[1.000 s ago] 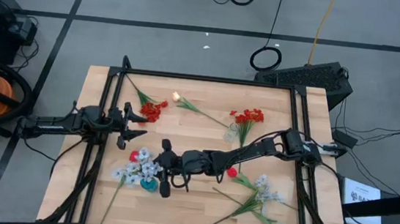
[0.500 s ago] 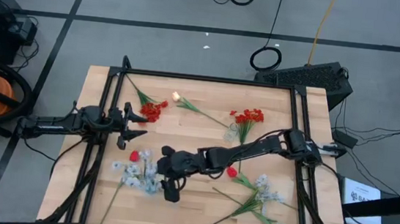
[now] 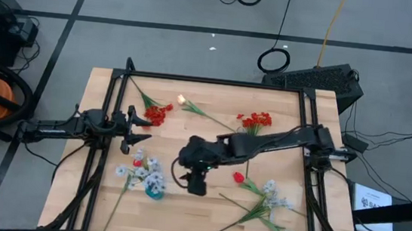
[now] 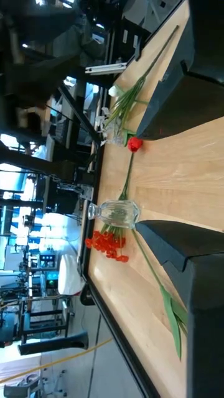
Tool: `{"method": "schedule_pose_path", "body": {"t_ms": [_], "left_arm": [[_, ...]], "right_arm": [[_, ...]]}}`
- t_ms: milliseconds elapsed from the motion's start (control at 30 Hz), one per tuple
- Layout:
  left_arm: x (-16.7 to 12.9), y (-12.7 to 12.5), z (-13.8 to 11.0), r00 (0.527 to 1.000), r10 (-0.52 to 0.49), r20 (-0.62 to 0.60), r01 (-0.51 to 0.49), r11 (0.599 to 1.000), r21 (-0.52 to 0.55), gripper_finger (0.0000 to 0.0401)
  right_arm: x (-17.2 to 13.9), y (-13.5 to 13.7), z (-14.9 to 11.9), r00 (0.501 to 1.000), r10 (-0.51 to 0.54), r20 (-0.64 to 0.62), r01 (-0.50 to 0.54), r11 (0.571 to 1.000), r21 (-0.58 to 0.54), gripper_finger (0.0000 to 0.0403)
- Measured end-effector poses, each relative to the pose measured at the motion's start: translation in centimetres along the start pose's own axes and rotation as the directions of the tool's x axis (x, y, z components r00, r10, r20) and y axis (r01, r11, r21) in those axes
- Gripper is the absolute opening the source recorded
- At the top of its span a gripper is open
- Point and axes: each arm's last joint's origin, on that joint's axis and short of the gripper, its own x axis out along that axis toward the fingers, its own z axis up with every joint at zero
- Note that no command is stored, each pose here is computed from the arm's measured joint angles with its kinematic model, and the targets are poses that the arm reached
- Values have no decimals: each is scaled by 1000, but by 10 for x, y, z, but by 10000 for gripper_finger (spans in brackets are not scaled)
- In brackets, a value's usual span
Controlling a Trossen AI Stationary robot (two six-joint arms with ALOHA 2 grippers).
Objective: Sort flowers into vase by color
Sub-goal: Put the right red flowers into the transparent flower vase
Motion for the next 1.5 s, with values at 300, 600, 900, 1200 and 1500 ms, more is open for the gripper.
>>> {"method": "schedule_pose_path", "body": {"t_ms": [300,600,900,1200,1500], "left_arm": [[0,0,0,1000,0,1,0,1000,0,228],[0,0,0,1000,0,0,0,1000,0,228],[0,0,0,1000,0,2,0,1000,0,228],[0,0,1,1000,-8,10,10,969,-247,228],[0,0,1,1000,-6,12,10,933,-360,228]], "right_arm": [[-44,-4,-14,978,-147,-148,181,950,253,170],[-35,5,-42,895,-260,-362,428,730,533,141],[-25,30,-71,839,-307,-449,543,442,713,136],[8,46,-117,820,-177,-544,572,258,779,136],[-3,46,-132,812,-139,-566,582,246,775,136]]}}
